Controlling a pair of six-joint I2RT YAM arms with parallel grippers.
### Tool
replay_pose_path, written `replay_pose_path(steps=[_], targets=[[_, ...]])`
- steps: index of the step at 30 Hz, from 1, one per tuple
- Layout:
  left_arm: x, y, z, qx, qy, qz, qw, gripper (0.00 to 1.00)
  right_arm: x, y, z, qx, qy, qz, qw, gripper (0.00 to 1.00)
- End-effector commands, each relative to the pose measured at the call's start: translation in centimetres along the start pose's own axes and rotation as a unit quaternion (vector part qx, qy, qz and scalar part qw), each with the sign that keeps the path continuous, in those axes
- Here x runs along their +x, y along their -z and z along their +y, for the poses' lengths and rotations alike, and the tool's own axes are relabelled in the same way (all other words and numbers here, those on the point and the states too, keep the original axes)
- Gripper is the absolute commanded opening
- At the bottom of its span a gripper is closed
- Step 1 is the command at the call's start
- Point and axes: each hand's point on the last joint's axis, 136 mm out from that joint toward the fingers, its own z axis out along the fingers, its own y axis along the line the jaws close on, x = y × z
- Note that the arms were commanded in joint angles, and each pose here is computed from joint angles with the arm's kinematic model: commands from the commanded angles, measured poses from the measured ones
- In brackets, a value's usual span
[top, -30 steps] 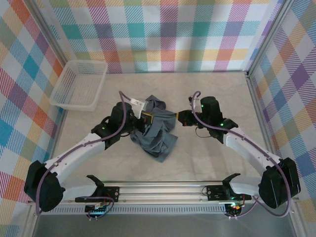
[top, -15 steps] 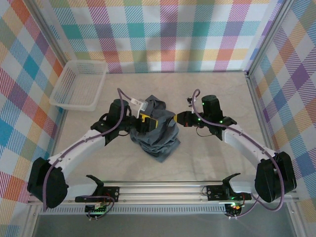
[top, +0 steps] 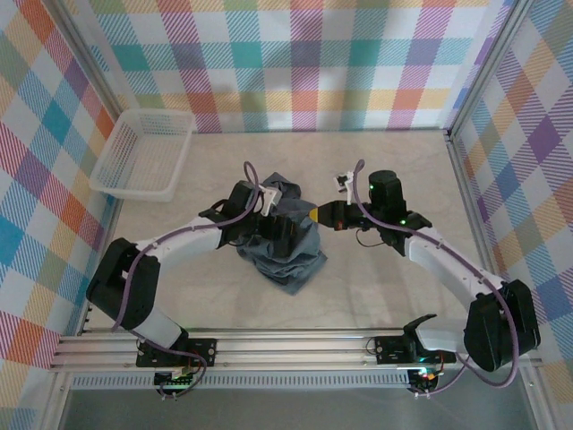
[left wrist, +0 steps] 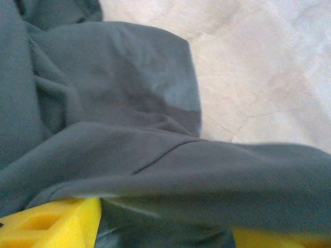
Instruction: Fold the inside-out t-shirt
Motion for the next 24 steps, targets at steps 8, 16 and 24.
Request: replay_pose_path(steps=[8,16,24], targets=[[1.2,-2.6,-0.4,-0.069,-0.110,0.035,0.991,0.46,-1.5,1.0,1.1,0.015,0.018,-0.029,0.999,0.00],[-1.1,1.7,-2.4,0.036,0.000,-0.016,0.999,0.00,-1.0,2.9,-5.9,0.183,-0.013,-0.058,0.981,0.05],[-4.1,7.3,-5.5,0.174,0.088,-0.080,0.978,0.00,3.4,2.4,-15.4,0.304,-0.059,0.015,0.951,0.16]])
